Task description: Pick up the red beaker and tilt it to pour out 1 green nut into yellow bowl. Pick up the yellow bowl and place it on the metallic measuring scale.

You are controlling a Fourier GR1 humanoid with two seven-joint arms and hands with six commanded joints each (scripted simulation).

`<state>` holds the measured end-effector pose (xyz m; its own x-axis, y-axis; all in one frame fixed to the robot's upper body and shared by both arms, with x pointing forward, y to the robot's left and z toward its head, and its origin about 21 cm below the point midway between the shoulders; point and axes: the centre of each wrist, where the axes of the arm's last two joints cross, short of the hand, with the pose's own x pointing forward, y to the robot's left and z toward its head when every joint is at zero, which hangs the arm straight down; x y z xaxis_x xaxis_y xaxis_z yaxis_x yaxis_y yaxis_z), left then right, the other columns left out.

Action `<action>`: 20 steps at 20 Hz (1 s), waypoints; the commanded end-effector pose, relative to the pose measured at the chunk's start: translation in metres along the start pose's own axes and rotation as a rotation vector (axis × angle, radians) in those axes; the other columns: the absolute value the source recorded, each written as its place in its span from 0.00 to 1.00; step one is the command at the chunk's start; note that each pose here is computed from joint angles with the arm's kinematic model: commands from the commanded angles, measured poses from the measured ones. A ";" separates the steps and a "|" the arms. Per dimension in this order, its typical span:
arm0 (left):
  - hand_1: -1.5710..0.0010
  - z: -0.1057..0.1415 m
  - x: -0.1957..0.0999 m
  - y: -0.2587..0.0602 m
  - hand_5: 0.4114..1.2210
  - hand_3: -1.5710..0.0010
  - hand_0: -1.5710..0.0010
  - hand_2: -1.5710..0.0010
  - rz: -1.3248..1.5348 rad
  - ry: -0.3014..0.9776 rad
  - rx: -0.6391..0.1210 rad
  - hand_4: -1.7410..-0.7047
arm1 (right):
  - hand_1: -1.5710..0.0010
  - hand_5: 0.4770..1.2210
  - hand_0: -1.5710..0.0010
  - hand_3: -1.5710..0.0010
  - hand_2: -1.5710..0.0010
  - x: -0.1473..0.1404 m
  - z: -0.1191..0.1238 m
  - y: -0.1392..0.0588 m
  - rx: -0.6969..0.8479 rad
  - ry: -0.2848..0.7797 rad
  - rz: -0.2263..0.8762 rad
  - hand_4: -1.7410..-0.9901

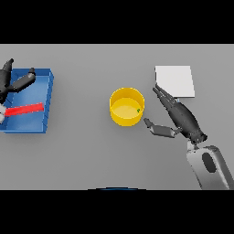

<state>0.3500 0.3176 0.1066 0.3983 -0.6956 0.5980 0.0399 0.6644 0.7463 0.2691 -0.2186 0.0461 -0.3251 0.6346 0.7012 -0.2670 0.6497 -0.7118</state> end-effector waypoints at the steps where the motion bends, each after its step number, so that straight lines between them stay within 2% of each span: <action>1: 1.00 -0.001 0.001 0.001 0.37 1.00 1.00 1.00 -0.002 -0.004 0.006 0.91 | 1.00 0.27 1.00 1.00 1.00 0.002 -0.005 -0.002 0.041 -0.003 0.070 0.61; 4: 1.00 -0.003 0.000 -0.001 0.37 1.00 1.00 1.00 -0.003 0.012 -0.002 0.91 | 1.00 0.26 1.00 1.00 1.00 0.010 -0.022 -0.005 0.167 -0.073 0.267 0.62; 7: 1.00 -0.002 0.002 0.002 0.38 1.00 1.00 1.00 0.001 -0.004 -0.001 0.91 | 1.00 0.25 1.00 1.00 1.00 0.020 -0.039 -0.008 0.257 -0.136 0.374 0.63; 10: 1.00 0.001 0.005 0.002 0.38 1.00 1.00 1.00 -0.013 -0.002 0.000 0.91 | 1.00 0.24 1.00 1.00 1.00 0.022 -0.059 -0.004 0.338 -0.145 0.413 0.62; 11: 1.00 -0.001 0.005 0.001 0.38 1.00 1.00 1.00 -0.014 0.003 0.004 0.91 | 1.00 0.25 1.00 1.00 1.00 0.021 -0.062 -0.008 0.363 -0.159 0.431 0.62; 15: 1.00 -0.003 0.005 0.000 0.38 1.00 1.00 1.00 -0.015 -0.003 -0.001 0.91 | 1.00 0.28 1.00 1.00 1.00 0.022 -0.075 0.000 0.477 -0.192 0.495 0.64; 20: 1.00 -0.001 0.000 0.005 0.39 1.00 1.00 1.00 -0.017 -0.009 -0.003 0.91 | 1.00 0.28 1.00 1.00 1.00 0.021 -0.091 0.014 0.570 -0.193 0.514 0.66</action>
<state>0.3512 0.3209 0.1102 0.3886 -0.7096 0.5877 0.0489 0.6528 0.7559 0.3406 -0.1582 0.0545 -0.6706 0.6800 0.2965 -0.4485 -0.0532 -0.8922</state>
